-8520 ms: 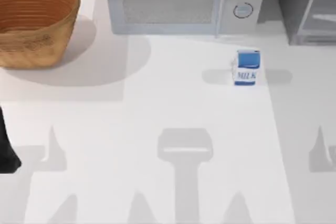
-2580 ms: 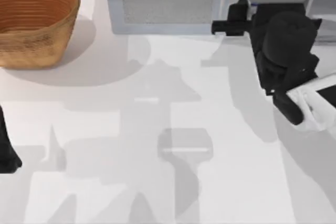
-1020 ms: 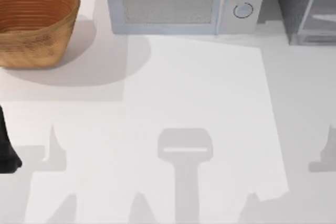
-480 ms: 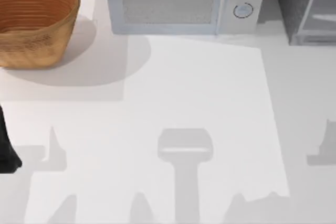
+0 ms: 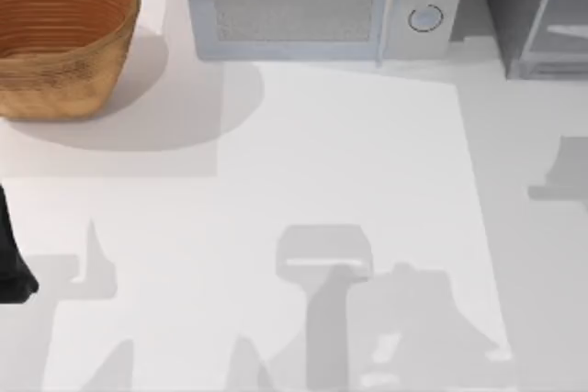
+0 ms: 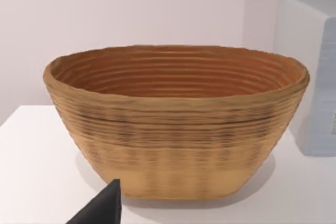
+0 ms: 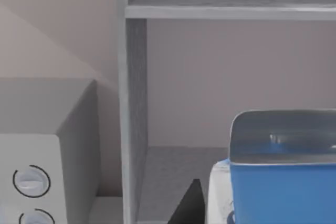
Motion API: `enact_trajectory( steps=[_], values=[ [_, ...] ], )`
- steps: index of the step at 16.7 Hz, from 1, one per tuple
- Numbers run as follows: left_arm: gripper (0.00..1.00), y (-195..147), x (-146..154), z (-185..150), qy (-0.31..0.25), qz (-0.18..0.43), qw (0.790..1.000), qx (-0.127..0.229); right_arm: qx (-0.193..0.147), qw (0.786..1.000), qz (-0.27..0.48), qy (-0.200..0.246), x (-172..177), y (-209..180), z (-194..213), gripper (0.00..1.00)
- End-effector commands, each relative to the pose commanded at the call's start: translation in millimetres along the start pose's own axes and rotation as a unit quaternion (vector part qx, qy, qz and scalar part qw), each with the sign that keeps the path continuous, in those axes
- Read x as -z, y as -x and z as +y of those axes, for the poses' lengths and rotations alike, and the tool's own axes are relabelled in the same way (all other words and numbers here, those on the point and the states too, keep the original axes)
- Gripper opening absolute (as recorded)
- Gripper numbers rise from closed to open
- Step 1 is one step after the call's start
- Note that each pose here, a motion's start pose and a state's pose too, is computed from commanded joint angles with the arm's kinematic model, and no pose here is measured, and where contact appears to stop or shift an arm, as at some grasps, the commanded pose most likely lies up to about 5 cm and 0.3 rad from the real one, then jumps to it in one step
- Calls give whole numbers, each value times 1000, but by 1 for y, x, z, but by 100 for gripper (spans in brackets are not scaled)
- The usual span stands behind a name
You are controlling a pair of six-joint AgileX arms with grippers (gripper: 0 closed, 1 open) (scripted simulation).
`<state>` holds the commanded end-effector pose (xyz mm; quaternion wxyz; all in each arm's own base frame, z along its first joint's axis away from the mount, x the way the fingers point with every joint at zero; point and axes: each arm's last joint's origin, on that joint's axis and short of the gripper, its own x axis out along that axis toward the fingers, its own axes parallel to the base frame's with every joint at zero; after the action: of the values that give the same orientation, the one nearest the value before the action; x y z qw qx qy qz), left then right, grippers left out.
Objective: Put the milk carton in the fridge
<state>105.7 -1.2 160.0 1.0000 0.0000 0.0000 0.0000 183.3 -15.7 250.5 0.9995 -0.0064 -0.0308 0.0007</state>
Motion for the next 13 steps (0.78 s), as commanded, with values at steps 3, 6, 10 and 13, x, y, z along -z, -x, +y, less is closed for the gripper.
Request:
enact_trajectory(
  steps=[3, 6, 10, 13],
  values=[
    [100, 0, 0, 0, 0, 0, 1000, 0, 3, 1000, 8, 1, 0, -57, -15, 0],
    [100, 0, 0, 0, 0, 0, 1000, 0, 4, 1000, 19, 0, 24, -116, -35, 0],
    [100, 0, 0, 0, 0, 0, 1000, 0, 3, 999, 32, -4, 82, -175, -62, 0],
    [100, 0, 0, 0, 0, 0, 1000, 0, 2, 999, 35, -6, 124, -200, -77, 0]
  ],
)
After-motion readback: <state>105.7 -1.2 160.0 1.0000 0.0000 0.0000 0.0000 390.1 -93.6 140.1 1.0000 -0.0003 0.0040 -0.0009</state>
